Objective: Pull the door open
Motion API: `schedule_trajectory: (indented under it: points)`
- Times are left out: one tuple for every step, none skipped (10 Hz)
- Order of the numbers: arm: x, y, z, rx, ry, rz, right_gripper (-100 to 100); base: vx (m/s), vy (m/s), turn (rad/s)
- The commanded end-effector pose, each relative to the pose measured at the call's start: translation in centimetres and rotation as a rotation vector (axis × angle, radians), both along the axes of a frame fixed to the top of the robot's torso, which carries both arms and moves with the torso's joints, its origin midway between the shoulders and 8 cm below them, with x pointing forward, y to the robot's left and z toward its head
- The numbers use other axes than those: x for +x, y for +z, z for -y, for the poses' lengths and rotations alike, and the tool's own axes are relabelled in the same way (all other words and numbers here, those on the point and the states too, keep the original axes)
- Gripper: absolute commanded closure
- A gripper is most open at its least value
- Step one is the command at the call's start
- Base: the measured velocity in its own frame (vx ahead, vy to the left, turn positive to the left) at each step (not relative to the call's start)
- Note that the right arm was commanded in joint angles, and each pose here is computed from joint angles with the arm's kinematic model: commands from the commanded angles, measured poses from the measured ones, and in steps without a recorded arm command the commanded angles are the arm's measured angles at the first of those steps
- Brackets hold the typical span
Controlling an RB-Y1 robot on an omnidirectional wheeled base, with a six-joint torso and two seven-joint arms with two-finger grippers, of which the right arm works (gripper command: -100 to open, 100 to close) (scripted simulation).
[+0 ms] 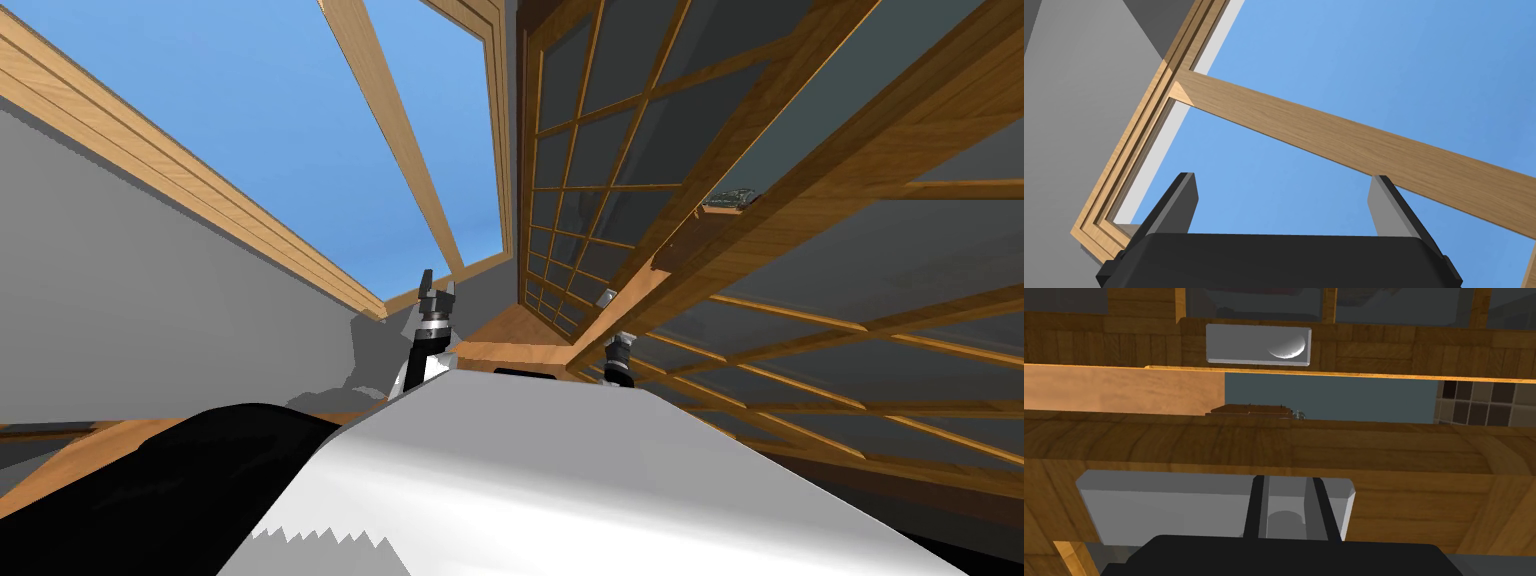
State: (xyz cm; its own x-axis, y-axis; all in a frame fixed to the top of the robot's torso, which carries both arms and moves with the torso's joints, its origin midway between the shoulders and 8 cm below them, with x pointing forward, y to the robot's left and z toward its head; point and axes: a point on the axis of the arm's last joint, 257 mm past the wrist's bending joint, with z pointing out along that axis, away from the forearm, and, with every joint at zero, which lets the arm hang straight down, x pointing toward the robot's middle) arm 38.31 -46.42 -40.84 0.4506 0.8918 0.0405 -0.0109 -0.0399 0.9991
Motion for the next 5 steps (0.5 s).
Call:
schedule_trajectory:
  points:
    - [-1.12, 0.14, 1.81, 0.042, -0.031, 0.019, 100, -0.057, -0.024, 0.058]
    - [-1.12, 0.14, 1.81, 0.047, -0.031, 0.022, 100, -0.04, -0.007, 0.041]
    - [-0.99, 0.26, 1.81, 0.088, -0.03, 0.047, 100, -0.056, 0.001, 0.062]
    - [-0.87, 0.36, 1.82, 0.115, -0.029, 0.064, 100, -0.075, -0.009, 0.098]
    - [-0.87, 0.36, 1.82, 0.131, -0.029, 0.072, 100, -0.056, -0.023, 0.023]
